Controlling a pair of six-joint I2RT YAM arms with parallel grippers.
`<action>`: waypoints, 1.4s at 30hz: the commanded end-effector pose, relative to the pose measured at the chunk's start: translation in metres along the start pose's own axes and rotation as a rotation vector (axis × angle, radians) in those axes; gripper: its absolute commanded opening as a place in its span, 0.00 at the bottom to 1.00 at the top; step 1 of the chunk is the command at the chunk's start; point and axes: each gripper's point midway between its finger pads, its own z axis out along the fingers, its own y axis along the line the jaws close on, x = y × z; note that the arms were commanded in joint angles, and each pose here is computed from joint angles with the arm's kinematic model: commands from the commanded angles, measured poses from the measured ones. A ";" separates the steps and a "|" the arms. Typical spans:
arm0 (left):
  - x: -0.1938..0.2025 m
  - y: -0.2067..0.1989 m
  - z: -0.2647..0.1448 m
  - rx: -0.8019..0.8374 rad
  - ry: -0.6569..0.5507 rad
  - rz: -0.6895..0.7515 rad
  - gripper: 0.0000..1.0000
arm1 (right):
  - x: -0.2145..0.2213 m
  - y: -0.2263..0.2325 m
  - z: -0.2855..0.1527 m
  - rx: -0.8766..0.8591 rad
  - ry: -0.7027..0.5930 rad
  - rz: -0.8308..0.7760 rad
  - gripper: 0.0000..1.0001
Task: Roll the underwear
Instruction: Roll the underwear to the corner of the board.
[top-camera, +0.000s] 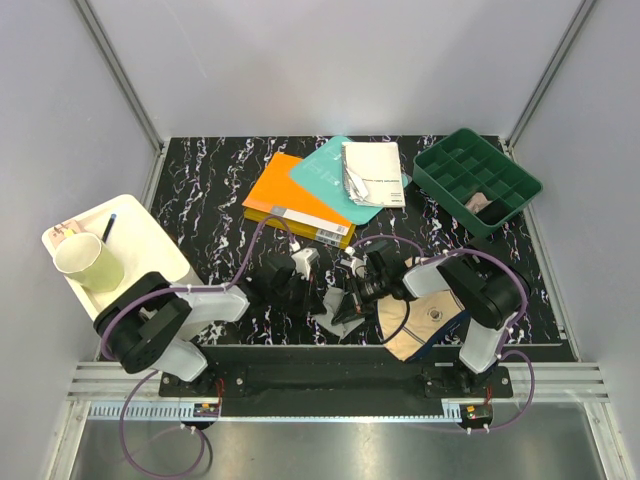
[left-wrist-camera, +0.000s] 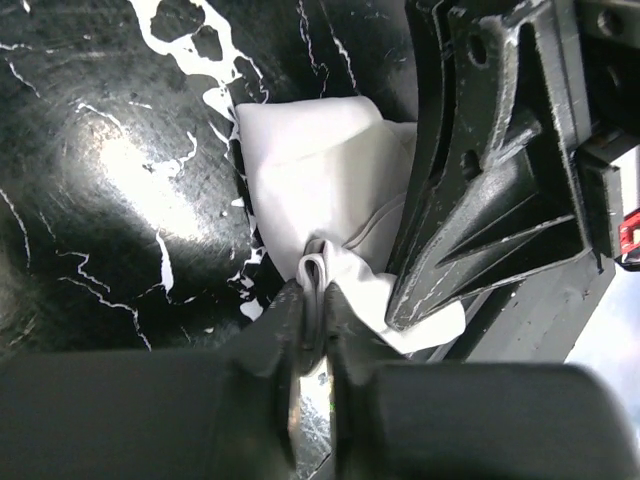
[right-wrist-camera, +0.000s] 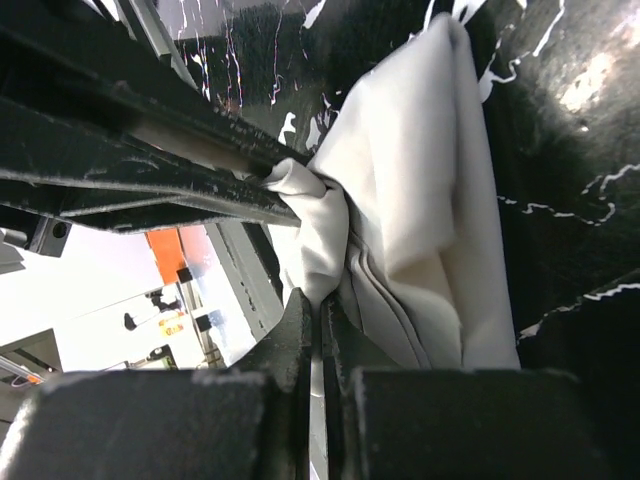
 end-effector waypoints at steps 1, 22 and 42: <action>0.011 0.009 0.003 -0.024 0.027 0.014 0.01 | -0.003 -0.024 -0.002 0.110 -0.028 0.025 0.13; 0.019 0.006 -0.001 -0.127 0.093 -0.112 0.00 | 0.010 0.015 -0.055 0.287 -0.277 0.253 0.83; 0.018 0.002 -0.003 -0.153 0.090 -0.118 0.00 | 0.016 0.007 -0.032 0.239 -0.295 0.322 0.77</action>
